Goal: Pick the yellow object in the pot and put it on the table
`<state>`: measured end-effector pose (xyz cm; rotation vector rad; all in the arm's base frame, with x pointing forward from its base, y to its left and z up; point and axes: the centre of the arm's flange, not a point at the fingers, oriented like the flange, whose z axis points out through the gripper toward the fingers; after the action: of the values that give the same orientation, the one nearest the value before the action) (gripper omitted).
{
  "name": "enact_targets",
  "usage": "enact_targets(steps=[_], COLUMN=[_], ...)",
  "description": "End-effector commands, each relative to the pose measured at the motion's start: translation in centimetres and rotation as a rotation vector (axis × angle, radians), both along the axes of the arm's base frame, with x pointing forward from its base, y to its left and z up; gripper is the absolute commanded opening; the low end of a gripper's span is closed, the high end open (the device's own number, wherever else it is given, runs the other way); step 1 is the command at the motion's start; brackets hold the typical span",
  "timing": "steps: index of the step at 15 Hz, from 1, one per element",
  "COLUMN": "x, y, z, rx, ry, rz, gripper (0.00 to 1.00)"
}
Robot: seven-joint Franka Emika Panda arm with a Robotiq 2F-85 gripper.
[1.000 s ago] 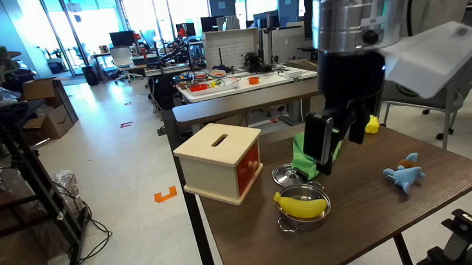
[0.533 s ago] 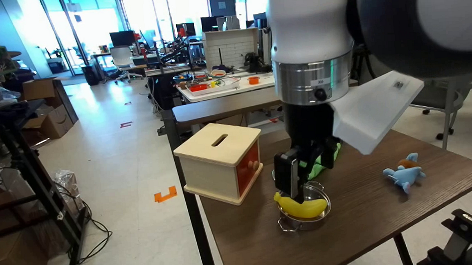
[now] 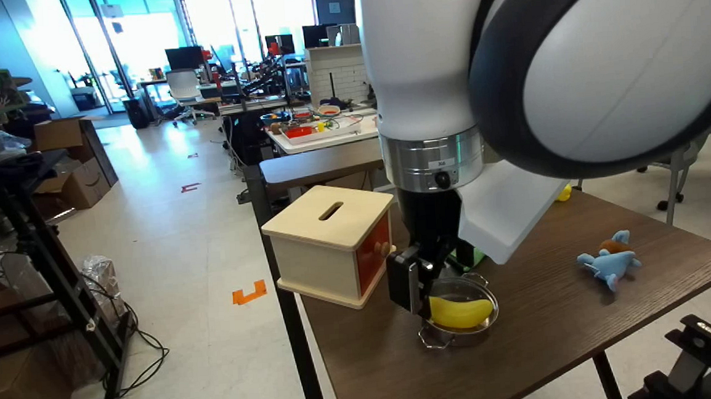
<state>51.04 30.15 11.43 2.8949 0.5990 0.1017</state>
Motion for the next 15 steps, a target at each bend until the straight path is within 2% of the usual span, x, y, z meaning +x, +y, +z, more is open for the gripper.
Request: enact_targets(steps=[1,7,8,9,15], x=[1.7,2.6,2.8,2.9,3.4], y=[1.1,1.7,1.7,1.8,1.8], z=[-0.7,-1.3,-1.4,-1.5,-1.5], rx=[-0.006,-0.007,-0.008,-0.009,-0.021], ry=[-0.016,-0.017,-0.016,-0.017,-0.018], rz=[0.017,0.023,0.024,0.026,0.017], gripper=[1.0,1.0,0.89,0.74,0.27])
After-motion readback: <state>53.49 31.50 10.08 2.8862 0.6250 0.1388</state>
